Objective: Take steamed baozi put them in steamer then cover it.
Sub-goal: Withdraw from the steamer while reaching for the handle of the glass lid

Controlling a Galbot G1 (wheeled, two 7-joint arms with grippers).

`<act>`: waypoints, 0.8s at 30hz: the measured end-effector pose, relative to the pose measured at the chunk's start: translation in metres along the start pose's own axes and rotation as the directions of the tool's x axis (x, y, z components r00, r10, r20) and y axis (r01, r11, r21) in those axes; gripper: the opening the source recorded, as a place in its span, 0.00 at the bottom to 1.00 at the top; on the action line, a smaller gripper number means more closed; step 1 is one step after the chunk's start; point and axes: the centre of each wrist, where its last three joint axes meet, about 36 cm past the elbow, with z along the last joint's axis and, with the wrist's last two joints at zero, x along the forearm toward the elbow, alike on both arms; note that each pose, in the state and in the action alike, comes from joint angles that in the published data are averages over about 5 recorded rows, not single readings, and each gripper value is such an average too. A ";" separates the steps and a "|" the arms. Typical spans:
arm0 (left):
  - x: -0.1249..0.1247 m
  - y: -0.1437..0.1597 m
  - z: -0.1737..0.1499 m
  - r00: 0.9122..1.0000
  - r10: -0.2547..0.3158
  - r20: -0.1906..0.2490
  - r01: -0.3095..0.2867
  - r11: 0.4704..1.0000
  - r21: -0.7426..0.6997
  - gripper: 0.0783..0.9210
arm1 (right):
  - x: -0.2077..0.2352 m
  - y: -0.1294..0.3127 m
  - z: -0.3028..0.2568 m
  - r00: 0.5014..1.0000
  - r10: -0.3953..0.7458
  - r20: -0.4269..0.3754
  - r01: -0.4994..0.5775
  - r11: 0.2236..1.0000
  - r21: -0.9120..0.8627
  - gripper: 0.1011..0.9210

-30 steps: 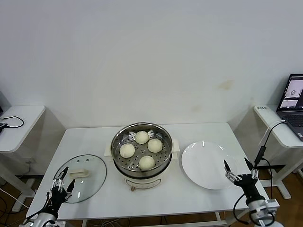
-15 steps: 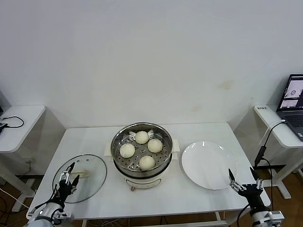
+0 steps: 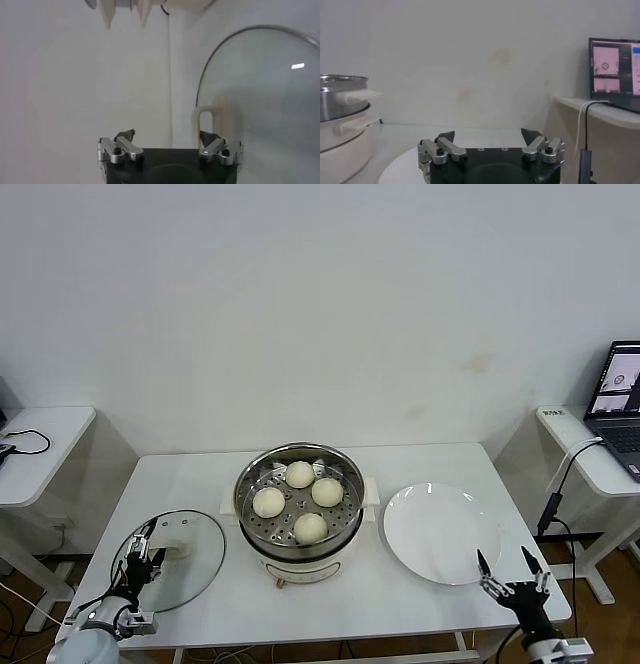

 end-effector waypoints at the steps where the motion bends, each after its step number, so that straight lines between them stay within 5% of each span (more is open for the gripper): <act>1: -0.001 -0.001 0.001 1.000 0.001 -0.002 -0.001 1.000 0.000 0.88 | 0.000 0.000 0.000 1.000 -0.001 -0.001 0.001 1.000 0.000 0.88; 24: -0.023 -0.001 -0.004 0.999 -0.008 -0.031 0.009 1.000 0.024 0.87 | 0.011 0.016 0.013 0.999 -0.024 -0.031 0.024 1.000 -0.010 0.88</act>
